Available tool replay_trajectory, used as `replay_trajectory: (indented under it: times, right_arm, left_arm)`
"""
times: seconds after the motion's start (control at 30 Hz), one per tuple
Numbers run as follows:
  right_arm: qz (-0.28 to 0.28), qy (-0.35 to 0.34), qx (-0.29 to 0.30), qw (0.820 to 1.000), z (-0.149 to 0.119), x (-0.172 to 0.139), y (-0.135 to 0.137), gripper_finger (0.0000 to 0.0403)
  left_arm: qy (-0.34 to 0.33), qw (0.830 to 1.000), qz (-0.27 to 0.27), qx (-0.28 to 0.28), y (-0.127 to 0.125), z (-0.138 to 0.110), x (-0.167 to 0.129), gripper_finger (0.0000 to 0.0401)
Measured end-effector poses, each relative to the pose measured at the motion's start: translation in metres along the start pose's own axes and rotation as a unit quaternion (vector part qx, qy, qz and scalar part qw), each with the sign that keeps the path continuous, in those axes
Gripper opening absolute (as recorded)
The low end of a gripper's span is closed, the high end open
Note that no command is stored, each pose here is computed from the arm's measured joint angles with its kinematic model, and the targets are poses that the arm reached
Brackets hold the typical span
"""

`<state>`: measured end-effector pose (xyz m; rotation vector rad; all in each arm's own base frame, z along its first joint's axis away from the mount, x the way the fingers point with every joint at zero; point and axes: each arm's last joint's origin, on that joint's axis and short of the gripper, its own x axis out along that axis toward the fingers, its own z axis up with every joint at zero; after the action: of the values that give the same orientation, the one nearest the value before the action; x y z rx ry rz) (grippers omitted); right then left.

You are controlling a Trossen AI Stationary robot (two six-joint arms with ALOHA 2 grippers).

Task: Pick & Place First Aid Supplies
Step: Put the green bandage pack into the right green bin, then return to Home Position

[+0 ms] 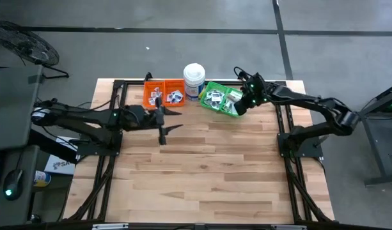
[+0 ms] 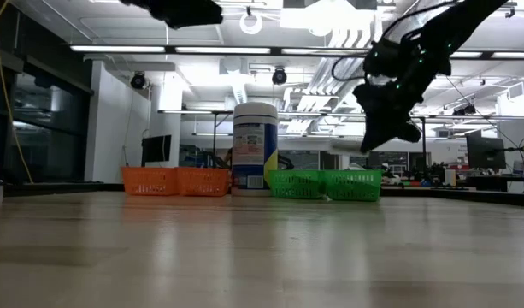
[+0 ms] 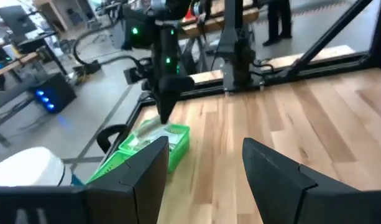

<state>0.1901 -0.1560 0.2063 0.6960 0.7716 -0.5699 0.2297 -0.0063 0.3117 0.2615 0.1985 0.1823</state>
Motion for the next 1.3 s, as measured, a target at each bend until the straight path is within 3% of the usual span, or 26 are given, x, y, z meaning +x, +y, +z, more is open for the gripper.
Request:
replay_trajectory:
  times: [0.33, 0.67, 0.8, 1.07, 1.3]
  right_arm:
    - [-0.029, 0.046, 0.03, 0.998, -0.004, 0.028, -0.011, 0.0]
    - [-0.019, 0.06, 0.057, 0.996, -0.006, 0.028, -0.011, 0.0005]
    - [-0.015, 0.051, 0.065, 0.996, -0.005, 0.023, -0.009, 0.0028]
    - [-0.006, 0.02, 0.068, 0.997, -0.004, -0.002, -0.002, 0.011]
    - [0.012, -0.03, 0.067, 0.997, -0.005, -0.034, 0.006, 0.0149]
  left_arm:
    - [-0.051, 0.999, -0.016, -0.004, 0.044, -0.014, -0.029, 0.0199]
    - [-0.083, 0.994, -0.063, 0.016, 0.07, -0.018, -0.05, 0.0199]
    - [-0.096, 0.992, -0.078, 0.012, 0.072, -0.016, -0.055, 0.0199]
    - [-0.097, 0.989, -0.107, 0.009, 0.068, -0.016, -0.063, 0.0199]
    - [-0.114, 0.989, -0.097, 0.021, 0.067, -0.012, -0.079, 0.0199]
